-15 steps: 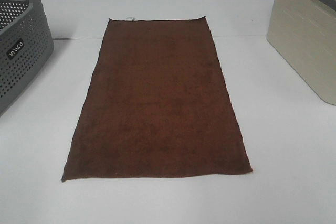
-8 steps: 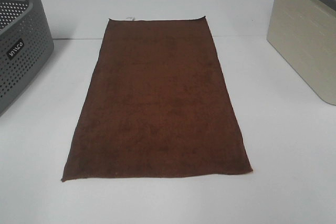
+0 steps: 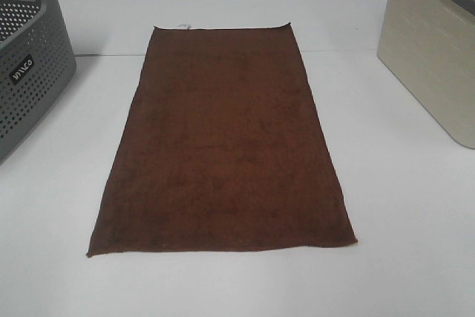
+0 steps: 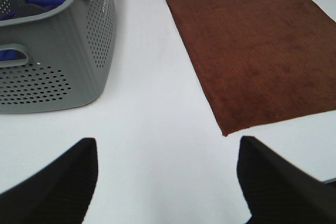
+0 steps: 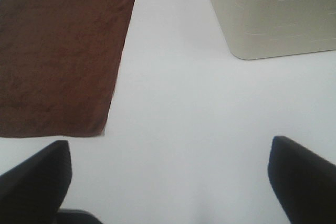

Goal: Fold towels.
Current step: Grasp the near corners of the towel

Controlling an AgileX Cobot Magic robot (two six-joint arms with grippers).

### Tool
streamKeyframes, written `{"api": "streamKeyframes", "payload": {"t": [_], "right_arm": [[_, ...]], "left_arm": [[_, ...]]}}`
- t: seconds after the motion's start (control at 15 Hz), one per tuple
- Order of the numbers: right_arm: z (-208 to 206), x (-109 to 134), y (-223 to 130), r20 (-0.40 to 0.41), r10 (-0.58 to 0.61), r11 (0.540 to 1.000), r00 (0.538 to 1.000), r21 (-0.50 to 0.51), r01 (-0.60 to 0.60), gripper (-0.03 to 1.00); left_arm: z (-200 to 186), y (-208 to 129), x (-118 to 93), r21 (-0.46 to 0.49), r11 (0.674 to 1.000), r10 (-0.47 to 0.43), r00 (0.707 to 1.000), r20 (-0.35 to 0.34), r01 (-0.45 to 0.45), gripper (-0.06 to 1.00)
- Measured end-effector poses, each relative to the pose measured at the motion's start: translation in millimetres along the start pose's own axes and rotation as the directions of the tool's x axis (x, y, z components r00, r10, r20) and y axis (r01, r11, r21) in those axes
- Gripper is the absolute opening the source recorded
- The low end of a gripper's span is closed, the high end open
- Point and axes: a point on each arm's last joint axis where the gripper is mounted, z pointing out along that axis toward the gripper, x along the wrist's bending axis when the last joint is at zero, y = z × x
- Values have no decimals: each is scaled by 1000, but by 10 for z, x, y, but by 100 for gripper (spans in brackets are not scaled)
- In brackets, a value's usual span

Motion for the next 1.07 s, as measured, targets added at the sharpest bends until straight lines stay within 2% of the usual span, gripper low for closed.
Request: {"api": "streamKeyframes", "payload": {"t": [1.07], "right_arm": [[0,0,0,0,0,1000,1000,0,0,95]], "left_arm": [[0,0,0,0,1000,0,1000,0,0,71]]}}
